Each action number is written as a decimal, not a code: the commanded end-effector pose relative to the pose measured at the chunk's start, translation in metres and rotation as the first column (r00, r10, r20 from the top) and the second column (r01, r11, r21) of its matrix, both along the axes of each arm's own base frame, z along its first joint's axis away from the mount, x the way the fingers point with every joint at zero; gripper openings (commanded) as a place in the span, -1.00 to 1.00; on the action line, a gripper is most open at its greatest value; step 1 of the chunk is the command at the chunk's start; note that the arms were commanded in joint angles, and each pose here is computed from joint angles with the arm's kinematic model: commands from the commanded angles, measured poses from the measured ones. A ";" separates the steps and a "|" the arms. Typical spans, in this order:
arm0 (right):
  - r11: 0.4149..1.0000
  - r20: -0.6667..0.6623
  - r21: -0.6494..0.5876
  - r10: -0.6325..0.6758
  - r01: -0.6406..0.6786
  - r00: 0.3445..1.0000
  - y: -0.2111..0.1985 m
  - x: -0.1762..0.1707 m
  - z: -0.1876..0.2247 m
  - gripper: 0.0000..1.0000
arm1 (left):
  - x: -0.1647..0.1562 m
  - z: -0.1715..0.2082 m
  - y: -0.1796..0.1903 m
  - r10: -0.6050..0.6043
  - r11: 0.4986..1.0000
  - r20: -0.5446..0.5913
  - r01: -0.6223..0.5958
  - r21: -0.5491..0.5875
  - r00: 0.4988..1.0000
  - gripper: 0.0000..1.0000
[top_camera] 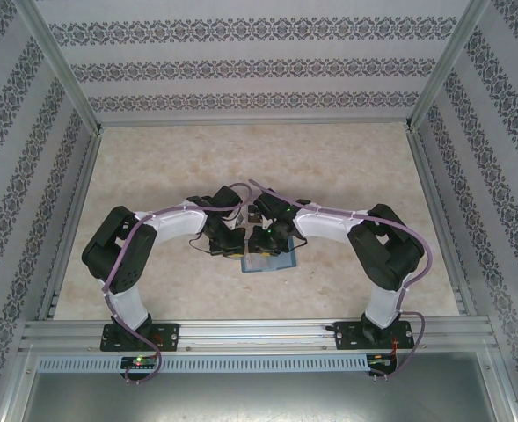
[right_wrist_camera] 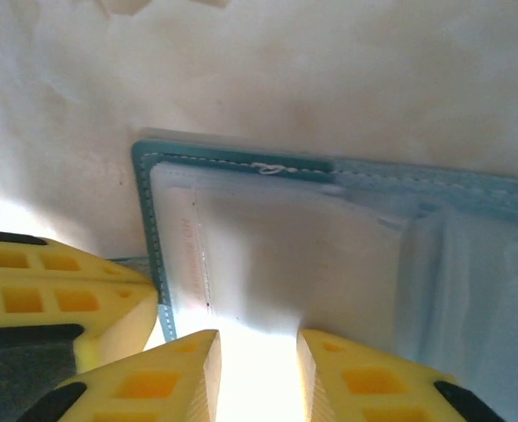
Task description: Take the credit cards out of the card holder
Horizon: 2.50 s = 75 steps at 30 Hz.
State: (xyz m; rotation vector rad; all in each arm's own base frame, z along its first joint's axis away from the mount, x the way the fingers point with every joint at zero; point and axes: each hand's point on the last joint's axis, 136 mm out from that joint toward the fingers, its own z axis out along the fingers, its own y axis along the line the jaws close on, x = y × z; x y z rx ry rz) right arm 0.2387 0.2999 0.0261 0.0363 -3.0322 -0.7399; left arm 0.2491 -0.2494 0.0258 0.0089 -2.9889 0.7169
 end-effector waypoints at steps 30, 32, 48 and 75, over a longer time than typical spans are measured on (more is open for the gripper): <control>0.977 0.006 -0.210 0.047 -0.044 0.999 -0.033 -0.006 -0.015 -0.46 | -0.001 -0.003 0.000 -0.012 1.000 0.008 0.012 0.011 1.000 -1.00; 0.978 0.020 -0.205 0.045 -0.040 0.999 -0.033 -0.004 -0.008 -0.54 | 0.001 0.000 0.000 -0.010 1.000 0.010 0.010 0.008 1.000 -1.00; 0.999 0.069 -0.032 0.029 -0.027 0.997 -0.008 -0.002 0.037 -0.98 | 0.011 0.028 -0.019 0.016 0.995 0.049 -0.011 -0.102 0.999 -1.00; 0.979 0.049 -0.189 0.081 -0.070 0.996 -0.047 -0.007 0.033 -0.50 | 0.011 0.008 -0.052 0.000 0.985 -0.014 -0.002 -0.175 1.000 -1.00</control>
